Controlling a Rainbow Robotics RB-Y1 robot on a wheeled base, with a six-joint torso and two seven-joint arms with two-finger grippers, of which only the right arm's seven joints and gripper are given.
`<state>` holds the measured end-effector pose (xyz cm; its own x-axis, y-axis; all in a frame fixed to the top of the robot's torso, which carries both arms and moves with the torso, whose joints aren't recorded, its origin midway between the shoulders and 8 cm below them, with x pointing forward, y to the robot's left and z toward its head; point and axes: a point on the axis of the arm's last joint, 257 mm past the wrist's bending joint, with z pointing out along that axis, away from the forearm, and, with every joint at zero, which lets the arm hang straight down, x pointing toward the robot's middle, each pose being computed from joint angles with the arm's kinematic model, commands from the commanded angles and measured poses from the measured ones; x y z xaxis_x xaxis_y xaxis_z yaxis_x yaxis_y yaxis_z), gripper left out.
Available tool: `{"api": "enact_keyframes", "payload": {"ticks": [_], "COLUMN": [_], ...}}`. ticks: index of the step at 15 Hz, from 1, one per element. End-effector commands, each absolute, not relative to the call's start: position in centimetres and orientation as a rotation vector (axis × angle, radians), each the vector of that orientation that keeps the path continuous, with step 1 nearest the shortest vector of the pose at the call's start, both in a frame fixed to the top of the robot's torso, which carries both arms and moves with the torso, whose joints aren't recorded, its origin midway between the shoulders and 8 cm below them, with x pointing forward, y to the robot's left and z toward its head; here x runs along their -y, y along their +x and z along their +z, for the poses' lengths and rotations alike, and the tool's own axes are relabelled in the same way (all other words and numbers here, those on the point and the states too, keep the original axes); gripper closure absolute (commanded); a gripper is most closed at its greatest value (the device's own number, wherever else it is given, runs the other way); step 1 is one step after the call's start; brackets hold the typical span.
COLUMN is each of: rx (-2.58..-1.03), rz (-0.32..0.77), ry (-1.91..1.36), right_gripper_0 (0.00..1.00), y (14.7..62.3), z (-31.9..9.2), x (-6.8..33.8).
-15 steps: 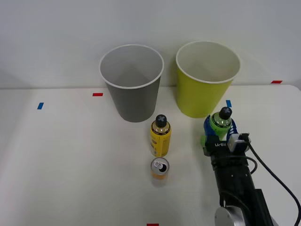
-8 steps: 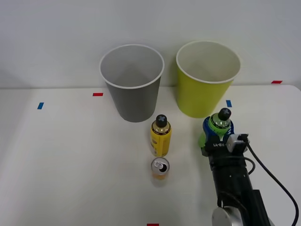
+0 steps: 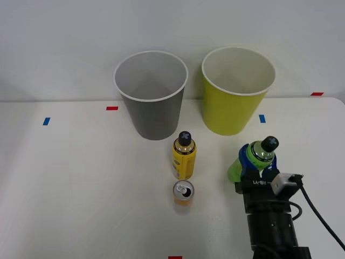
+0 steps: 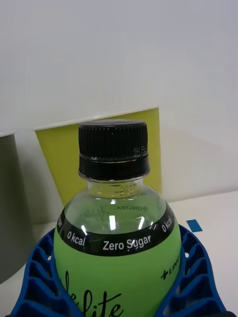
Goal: Put cans in the gray bin, plastic bottles in the light green bin
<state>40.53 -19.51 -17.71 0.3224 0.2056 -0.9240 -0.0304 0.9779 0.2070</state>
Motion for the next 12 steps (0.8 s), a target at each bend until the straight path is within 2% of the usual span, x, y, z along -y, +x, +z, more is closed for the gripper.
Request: {"api": "enact_keyframes", "payload": {"ticks": [1,5,10,12], "rx": [-1.191,-1.128,-1.061,-1.035], "rz": [0.249,0.335,0.522,0.572], "ry": [0.292,0.327,0.322,0.315], "right_gripper_0": [1.0,1.0,1.0,1.0], "y": [37.4,34.9,33.6,33.9], "z": [-14.4,-9.8,-1.2,0.6], "x": [20.0,19.7,18.3,17.5]}}
